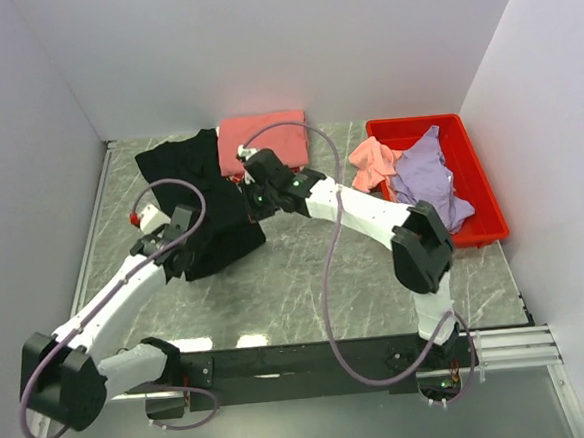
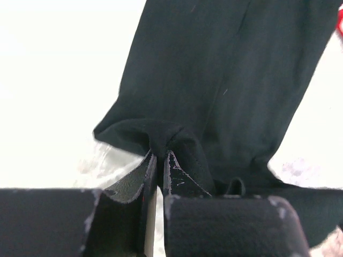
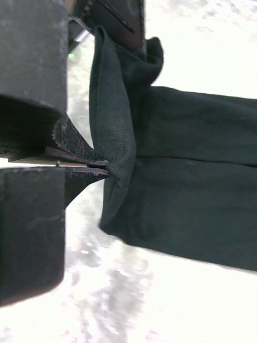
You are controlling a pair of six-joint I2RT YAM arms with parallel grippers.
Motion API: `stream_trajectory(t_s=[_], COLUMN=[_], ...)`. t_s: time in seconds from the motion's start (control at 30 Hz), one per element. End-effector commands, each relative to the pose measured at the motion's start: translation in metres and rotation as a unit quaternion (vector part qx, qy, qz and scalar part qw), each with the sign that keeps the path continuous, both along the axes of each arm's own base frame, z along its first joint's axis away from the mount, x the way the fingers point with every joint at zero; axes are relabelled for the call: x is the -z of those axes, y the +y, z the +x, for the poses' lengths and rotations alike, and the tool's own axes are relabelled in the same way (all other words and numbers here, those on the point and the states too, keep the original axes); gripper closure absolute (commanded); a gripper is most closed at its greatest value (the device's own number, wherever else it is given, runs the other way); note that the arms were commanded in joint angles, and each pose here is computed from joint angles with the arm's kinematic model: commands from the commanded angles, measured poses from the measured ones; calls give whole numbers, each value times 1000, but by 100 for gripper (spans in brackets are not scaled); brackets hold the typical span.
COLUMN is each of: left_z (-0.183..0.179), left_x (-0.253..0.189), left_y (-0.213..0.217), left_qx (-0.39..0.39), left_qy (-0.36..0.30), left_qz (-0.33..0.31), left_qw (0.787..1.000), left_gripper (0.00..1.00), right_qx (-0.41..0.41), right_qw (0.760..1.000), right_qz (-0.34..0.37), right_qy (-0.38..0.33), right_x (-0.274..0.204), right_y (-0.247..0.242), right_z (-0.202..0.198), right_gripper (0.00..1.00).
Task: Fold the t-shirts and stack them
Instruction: Fold the tshirt
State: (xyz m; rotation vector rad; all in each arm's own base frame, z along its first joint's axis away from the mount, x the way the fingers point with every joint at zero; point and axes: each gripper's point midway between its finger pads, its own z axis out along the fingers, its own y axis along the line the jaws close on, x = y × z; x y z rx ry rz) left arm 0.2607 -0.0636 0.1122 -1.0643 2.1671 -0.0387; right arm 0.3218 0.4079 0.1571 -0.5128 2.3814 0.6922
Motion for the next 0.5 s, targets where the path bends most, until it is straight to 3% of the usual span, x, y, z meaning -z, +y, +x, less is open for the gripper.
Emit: stream_trajectory(t_s=[0.0,0.27,0.47], left_z=[41,87,120], left_x=[-31,-28,-19], left_y=[4,28,34], left_qx=[21,10,0], left_qy=[-52,-55,-59], left_qz=[16,37,31], left_qw=[998,998,998], left_gripper=[100,100,100], right_qx=[1,23,20], right_qw=[999,996,994], right_qz=[14,22,48], right_qy=[-29,-88,-93], right_x=[-18,-29,-22], right_y=[10,38,44], right_z=[29,91,115], right_gripper=[100,100,100])
